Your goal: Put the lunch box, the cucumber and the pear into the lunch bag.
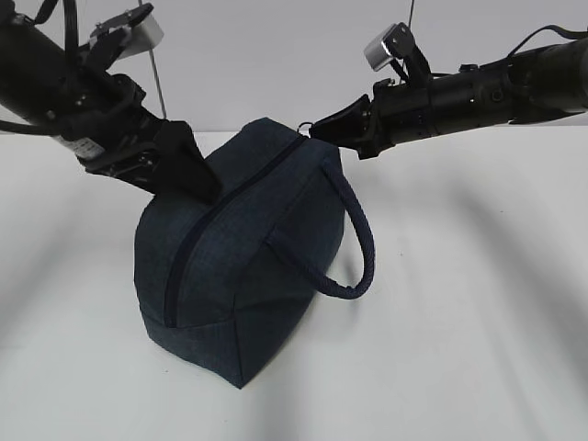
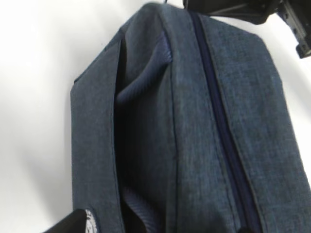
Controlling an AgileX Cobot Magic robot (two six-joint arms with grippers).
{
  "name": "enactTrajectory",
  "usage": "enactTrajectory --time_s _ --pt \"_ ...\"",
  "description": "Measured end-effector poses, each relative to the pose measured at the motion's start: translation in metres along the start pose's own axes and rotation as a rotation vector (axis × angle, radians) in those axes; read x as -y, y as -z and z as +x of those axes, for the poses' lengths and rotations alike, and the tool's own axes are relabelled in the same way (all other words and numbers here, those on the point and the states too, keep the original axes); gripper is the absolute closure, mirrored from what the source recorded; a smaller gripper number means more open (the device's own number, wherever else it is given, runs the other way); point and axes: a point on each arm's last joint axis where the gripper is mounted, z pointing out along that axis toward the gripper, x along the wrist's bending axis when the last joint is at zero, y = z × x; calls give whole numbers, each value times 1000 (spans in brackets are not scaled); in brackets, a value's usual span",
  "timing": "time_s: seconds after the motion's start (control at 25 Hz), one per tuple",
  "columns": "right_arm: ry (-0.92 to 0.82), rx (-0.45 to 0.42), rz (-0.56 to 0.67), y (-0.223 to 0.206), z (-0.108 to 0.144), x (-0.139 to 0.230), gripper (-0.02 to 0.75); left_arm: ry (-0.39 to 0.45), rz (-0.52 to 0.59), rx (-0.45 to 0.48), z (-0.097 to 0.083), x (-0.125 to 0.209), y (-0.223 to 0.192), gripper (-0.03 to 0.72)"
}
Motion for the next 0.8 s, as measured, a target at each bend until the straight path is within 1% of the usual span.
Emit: enactTrajectory --time_s 0.12,0.2,0.4,0.56,0.8 --pt "0 0 0 0 0 0 738 -37 -12 -18 -2 -9 10 185" --pt "-2 0 0 0 0 0 738 -49 -38 -23 -4 -17 17 193" --pt "-4 0 -1 0 0 0 738 -27 -126 -41 -5 -28 23 195" --pt "-4 0 -1 0 0 0 738 -18 -180 -69 0 -34 20 197" --pt "-4 0 -1 0 0 0 738 20 -145 -53 16 -44 -10 199"
